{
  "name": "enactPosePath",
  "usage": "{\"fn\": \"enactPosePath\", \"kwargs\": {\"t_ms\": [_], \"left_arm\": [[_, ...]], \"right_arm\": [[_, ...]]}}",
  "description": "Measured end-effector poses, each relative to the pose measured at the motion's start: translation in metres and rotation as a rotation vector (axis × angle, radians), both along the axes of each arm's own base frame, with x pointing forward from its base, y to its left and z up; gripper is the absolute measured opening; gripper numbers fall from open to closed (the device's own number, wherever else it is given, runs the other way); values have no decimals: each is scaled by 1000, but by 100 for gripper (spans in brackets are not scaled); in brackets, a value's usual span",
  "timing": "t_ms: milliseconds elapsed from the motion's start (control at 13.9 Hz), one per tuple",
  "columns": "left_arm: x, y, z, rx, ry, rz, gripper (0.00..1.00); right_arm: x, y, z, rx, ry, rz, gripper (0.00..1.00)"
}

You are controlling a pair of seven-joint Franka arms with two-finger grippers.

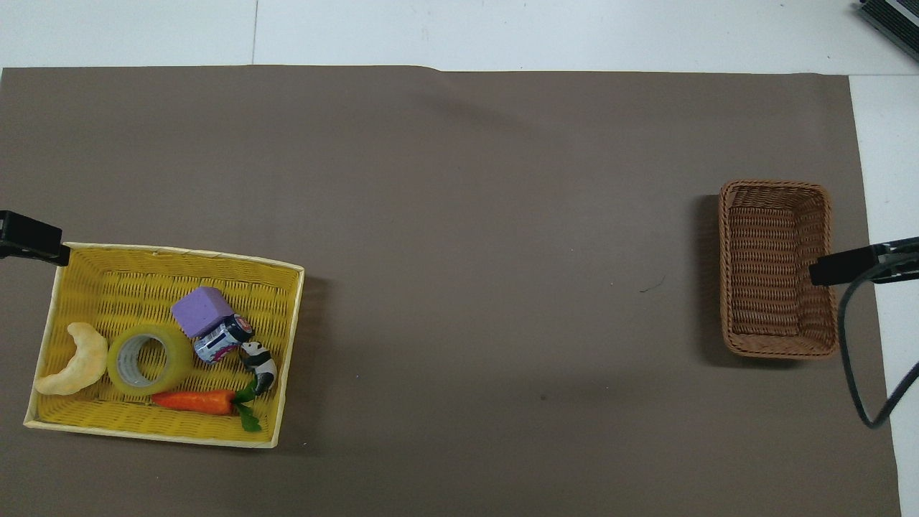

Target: Move tape to another basket

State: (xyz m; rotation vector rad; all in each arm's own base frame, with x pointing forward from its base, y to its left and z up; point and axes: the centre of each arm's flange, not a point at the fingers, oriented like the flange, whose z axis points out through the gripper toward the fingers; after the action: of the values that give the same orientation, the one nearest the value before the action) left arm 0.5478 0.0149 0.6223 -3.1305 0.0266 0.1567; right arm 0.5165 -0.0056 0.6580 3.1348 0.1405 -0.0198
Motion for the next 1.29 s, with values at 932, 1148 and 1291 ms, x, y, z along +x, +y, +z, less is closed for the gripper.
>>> {"fn": "enactPosePath", "kwargs": {"t_ms": [932,1148,1291], "left_arm": [[0,4,-1,-3,1,9,100],[0,14,-10,1,-17,46,100],[-8,24,-22,9,-21,110,100]], "right_arm": [[1,9,-10,-2,6,-139,100],[4,9,-11,-1,-10,-124,100],[7,9,-10,1,-34,-112,100]]}}
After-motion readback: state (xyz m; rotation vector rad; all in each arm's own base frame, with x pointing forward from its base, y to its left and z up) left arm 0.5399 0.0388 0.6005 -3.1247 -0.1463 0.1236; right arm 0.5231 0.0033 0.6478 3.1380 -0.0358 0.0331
